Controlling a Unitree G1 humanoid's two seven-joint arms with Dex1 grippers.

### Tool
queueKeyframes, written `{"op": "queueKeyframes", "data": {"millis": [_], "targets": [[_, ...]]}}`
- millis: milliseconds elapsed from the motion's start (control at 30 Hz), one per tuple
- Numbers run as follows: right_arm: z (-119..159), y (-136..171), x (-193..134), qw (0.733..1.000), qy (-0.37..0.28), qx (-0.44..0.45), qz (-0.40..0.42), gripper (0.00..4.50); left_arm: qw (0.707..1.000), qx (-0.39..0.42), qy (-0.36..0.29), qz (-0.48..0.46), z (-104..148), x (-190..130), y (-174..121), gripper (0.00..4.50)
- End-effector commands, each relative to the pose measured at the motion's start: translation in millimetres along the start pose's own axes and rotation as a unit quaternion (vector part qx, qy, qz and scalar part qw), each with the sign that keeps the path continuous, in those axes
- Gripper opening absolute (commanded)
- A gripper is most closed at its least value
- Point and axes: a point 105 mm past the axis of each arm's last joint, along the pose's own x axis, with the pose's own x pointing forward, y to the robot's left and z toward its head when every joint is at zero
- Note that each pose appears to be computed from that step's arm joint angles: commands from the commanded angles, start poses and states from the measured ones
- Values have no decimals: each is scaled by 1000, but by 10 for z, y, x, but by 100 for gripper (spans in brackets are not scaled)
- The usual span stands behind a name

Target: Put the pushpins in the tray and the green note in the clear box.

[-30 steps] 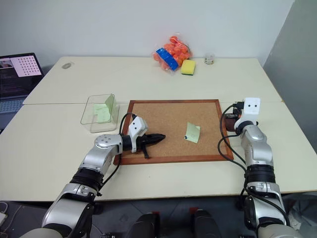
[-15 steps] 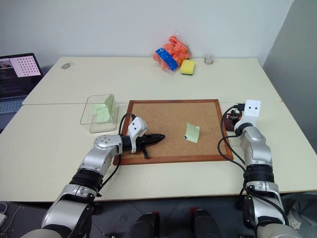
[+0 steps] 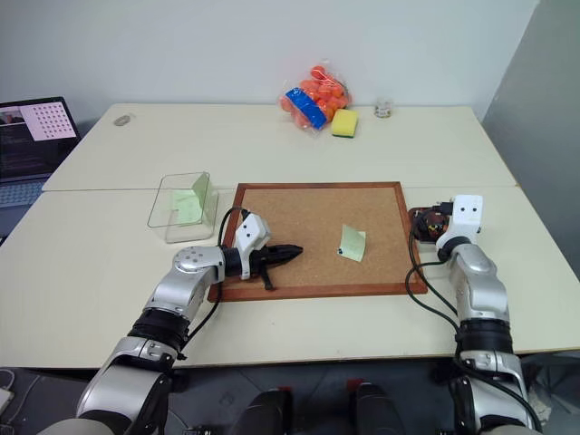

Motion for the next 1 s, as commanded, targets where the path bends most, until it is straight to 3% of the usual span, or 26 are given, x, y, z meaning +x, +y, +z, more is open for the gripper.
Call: {"op": "queueKeyframes", "data": {"millis": [33, 200, 467, 700, 1000], "targets": [[149, 344, -212, 991, -34, -44, 120, 449, 999, -22, 43, -9, -249, 2, -80, 0], [-84, 704, -582, 967, -1, -59, 249, 449, 999, -21, 43, -7, -246, 1, -70, 0], [-85, 1240, -698, 931, 12, -14, 364, 449, 999, -20, 43, -5, -234, 0, -45, 0], [-17, 1564, -530, 917, 3, -3, 400, 449, 999, -20, 42, -2, -229, -3, -30, 0], [-169, 1597, -260, 922, 19, -39, 384, 449, 999, -22, 41, 1, -241, -8, -43, 0]]}}
